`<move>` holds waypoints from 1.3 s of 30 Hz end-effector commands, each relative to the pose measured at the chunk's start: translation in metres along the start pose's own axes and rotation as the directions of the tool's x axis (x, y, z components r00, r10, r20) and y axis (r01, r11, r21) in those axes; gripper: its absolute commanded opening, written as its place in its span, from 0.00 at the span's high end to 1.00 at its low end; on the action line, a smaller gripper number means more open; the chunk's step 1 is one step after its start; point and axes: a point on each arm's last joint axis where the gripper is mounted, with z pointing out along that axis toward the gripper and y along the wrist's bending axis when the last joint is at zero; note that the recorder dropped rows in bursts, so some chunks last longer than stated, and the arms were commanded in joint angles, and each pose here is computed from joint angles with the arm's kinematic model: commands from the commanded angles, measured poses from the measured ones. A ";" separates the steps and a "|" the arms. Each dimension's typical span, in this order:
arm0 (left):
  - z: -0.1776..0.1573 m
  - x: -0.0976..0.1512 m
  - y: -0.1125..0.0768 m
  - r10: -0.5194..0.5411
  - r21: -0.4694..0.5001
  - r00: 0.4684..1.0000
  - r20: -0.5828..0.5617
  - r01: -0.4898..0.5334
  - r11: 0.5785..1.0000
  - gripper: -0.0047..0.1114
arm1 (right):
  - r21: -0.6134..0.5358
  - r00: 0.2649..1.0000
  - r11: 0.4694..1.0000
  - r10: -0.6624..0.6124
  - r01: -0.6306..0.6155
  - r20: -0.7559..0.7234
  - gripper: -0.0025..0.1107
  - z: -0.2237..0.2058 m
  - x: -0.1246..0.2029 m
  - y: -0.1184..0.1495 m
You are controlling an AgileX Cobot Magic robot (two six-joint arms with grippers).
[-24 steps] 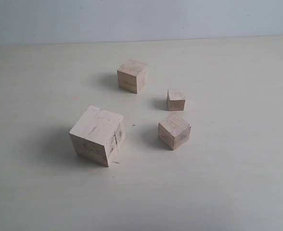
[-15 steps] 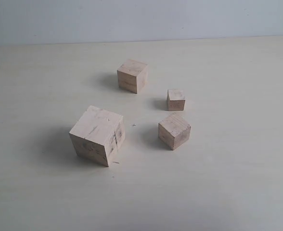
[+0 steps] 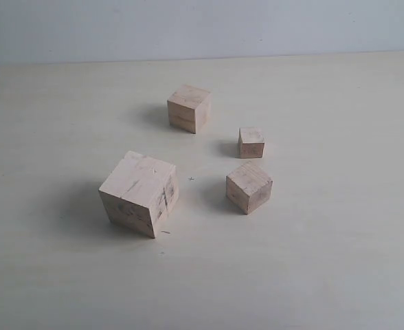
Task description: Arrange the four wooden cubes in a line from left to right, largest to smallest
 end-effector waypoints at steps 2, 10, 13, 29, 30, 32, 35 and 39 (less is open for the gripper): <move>-0.001 -0.001 0.000 0.003 0.003 1.000 0.017 -0.003 1.000 0.96 | 0.030 0.897 0.996 0.066 -0.088 0.438 0.98 -0.010 -0.038 -0.006; -0.001 -0.001 0.000 0.003 0.003 1.000 0.017 -0.003 1.000 0.96 | -0.009 0.759 0.989 0.118 -0.146 0.640 0.98 -0.023 -0.071 -0.006; -0.001 -0.001 0.000 0.003 0.003 1.000 0.017 -0.003 1.000 0.96 | -0.051 0.843 0.989 0.147 -0.141 0.517 0.98 -0.021 -0.102 0.005; -0.001 -0.001 0.000 0.003 0.003 1.000 0.017 -0.003 1.000 0.96 | -0.324 0.745 0.919 -0.051 -0.227 -0.665 0.98 0.136 -0.150 0.068; -0.001 -0.001 0.000 0.003 0.003 1.000 0.017 -0.003 1.000 0.96 | -0.380 0.683 0.884 -0.100 -0.272 -0.723 0.98 0.143 -0.137 0.077; -0.001 -0.001 0.000 0.003 0.003 1.000 0.017 -0.003 1.000 0.96 | -0.434 0.556 0.829 -0.187 -0.353 -0.810 0.98 0.152 -0.113 0.089; -0.001 -0.001 0.000 0.003 0.003 1.000 0.017 -0.003 1.000 0.96 | -0.413 0.406 0.807 -0.240 -0.421 -0.882 0.98 0.168 -0.082 0.099; -0.001 -0.001 0.000 0.003 0.003 1.000 0.017 -0.003 1.000 0.96 | -0.339 0.434 0.828 -0.131 -0.446 -0.891 0.98 0.201 -0.058 0.103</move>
